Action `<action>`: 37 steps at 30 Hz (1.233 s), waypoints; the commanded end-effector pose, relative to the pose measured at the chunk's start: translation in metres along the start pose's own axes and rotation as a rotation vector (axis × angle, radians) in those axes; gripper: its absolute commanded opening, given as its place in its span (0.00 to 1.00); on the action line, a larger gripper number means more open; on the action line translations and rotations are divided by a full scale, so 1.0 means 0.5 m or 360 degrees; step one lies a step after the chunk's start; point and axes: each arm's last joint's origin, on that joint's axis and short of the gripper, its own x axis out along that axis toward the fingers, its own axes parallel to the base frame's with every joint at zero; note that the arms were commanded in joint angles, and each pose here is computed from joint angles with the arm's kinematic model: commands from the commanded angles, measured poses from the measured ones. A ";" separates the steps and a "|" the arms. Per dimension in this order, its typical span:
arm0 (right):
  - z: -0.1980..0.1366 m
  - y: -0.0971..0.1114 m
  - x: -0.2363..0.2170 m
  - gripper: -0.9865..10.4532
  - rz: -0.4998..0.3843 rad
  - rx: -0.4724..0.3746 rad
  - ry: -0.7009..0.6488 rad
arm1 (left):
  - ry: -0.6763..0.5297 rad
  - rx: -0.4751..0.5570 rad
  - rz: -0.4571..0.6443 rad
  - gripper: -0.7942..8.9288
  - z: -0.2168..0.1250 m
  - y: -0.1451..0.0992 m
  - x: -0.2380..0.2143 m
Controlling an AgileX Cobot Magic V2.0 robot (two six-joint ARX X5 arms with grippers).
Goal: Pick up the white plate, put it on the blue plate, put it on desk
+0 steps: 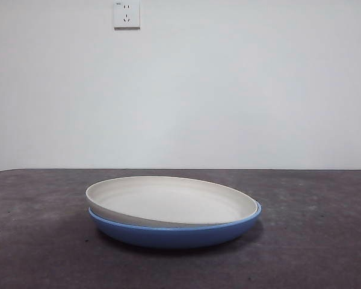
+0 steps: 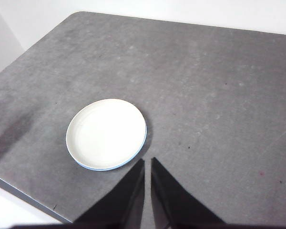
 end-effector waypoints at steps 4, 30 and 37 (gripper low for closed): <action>-0.004 0.000 -0.006 0.10 0.0000 -0.0013 0.0048 | 0.0001 -0.0004 0.0011 0.11 -0.010 0.001 0.004; -0.003 -0.018 0.060 0.10 -0.0231 -0.0391 -0.0203 | 0.0001 -0.0004 0.0011 0.11 -0.010 0.001 0.004; -0.073 -0.077 0.206 0.10 -0.0361 -0.0466 -0.0645 | 0.0001 -0.0004 0.0010 0.11 -0.010 0.001 0.004</action>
